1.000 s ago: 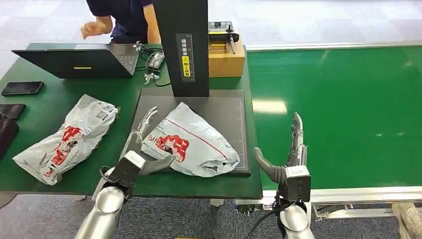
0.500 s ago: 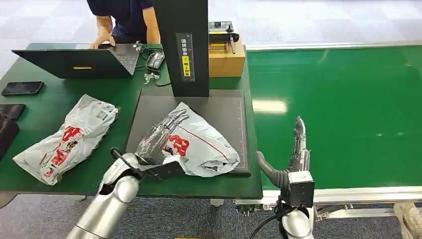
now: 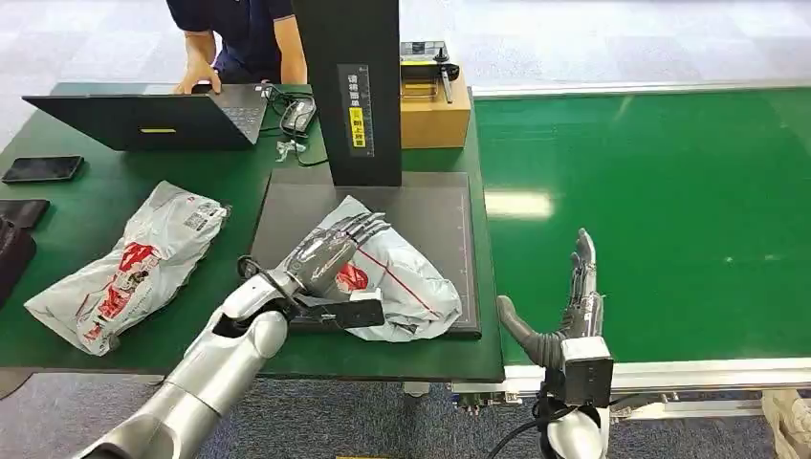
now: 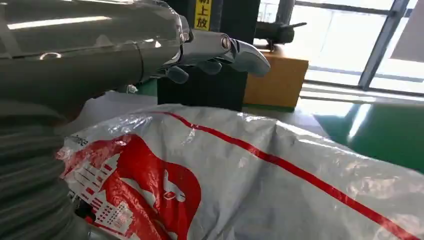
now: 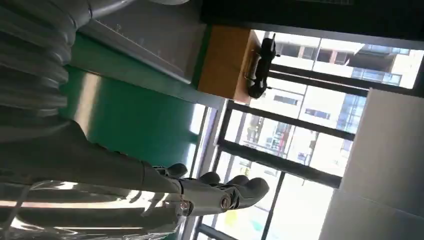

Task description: Moved the parcel from conveyor to table for the left to box.

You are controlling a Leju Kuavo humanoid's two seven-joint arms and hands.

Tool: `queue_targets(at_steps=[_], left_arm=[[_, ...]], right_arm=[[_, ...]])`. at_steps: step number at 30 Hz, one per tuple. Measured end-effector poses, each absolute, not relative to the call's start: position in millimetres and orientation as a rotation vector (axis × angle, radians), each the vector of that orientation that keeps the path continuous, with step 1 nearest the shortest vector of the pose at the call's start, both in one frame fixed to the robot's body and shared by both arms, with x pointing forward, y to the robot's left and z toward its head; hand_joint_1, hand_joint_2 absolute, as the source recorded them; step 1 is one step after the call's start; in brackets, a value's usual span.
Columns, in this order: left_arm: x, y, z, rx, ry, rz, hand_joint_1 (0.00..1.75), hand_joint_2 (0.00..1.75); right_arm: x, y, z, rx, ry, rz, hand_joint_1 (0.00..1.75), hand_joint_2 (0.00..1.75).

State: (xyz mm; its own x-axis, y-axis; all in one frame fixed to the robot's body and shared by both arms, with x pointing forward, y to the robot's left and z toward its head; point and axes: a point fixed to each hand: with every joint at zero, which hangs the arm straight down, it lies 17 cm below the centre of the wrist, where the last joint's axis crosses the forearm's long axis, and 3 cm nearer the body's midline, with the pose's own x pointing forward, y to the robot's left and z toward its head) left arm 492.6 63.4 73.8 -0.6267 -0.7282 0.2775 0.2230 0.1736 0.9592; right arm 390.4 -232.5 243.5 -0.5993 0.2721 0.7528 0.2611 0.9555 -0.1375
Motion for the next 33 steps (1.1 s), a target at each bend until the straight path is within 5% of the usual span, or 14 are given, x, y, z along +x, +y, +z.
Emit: queue_targets(at_steps=[15, 16, 17, 33], left_arm=[[501, 75, 25, 0.491, -1.423, -1.710, 0.00, 1.75], [502, 76, 24, 0.491, -1.412, -1.711, 0.17, 1.75], [502, 77, 22, 0.492, -1.402, -1.712, 1.75, 1.75], [507, 78, 32, 0.528, -1.453, -1.668, 1.75, 1.75]], right_arm=[[391, -234, 246, -0.375, -2.241, 0.008, 0.00, 1.75], [391, -234, 246, -0.375, -2.241, 0.008, 0.00, 1.75], [391, -234, 247, -0.375, -2.242, 0.007, 0.00, 1.75], [394, -234, 262, -0.385, -2.262, 0.011, 0.00, 1.75]])
